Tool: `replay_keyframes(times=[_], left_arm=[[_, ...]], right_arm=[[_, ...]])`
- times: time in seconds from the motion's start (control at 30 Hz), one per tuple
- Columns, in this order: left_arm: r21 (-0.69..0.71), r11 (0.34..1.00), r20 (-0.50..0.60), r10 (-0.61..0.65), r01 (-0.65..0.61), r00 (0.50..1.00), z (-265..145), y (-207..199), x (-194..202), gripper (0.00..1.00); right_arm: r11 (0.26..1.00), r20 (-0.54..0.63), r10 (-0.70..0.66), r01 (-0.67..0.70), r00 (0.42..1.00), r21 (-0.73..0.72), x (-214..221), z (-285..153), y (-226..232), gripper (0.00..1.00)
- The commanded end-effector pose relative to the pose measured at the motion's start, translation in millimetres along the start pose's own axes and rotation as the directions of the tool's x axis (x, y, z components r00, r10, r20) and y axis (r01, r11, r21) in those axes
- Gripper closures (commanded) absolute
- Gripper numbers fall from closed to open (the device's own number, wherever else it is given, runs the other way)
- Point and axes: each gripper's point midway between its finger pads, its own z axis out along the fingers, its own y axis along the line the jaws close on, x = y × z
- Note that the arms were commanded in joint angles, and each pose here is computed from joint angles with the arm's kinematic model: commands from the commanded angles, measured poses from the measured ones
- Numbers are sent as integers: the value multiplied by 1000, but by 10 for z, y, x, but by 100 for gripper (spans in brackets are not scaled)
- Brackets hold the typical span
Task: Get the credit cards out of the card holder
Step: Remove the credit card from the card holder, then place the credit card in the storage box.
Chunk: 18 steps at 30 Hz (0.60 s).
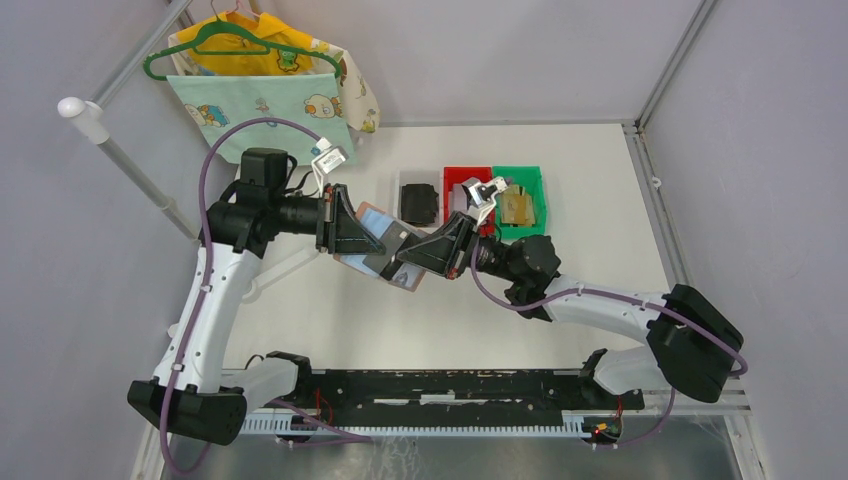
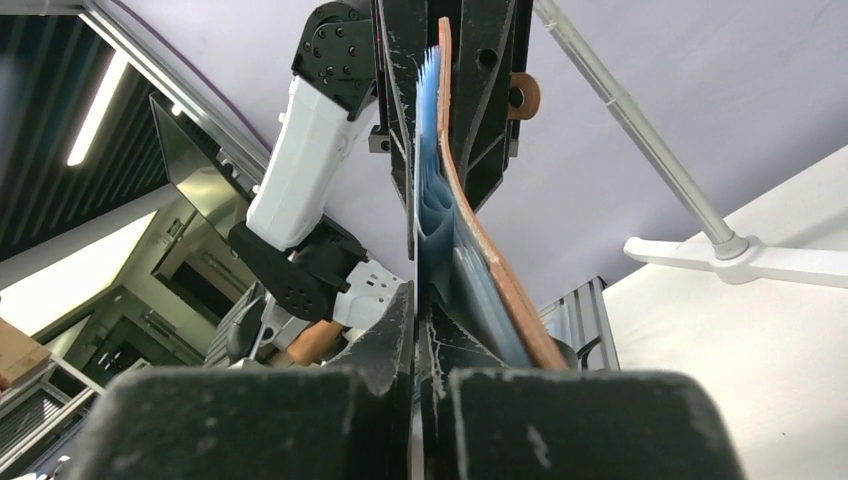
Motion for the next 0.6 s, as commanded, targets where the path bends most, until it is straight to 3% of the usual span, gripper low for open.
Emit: replay_keyframes(times=[0.0,0.4,0.57], left_arm=[[13,993,20,119,-119,993,-36,-163,-112,98],[-19,991,27,133,-132,991,-52,-106,-193,98],[-42,986,13,162,-161,987,-72,-41,-179,98]], right_arm=[[996,48,-33,37,998,-80,-131,-10,251,100],[995,26,-96,95,995,16,-90,-502,163,100],[977,-12,-156,156,988,143,-216,-882,-14,100]])
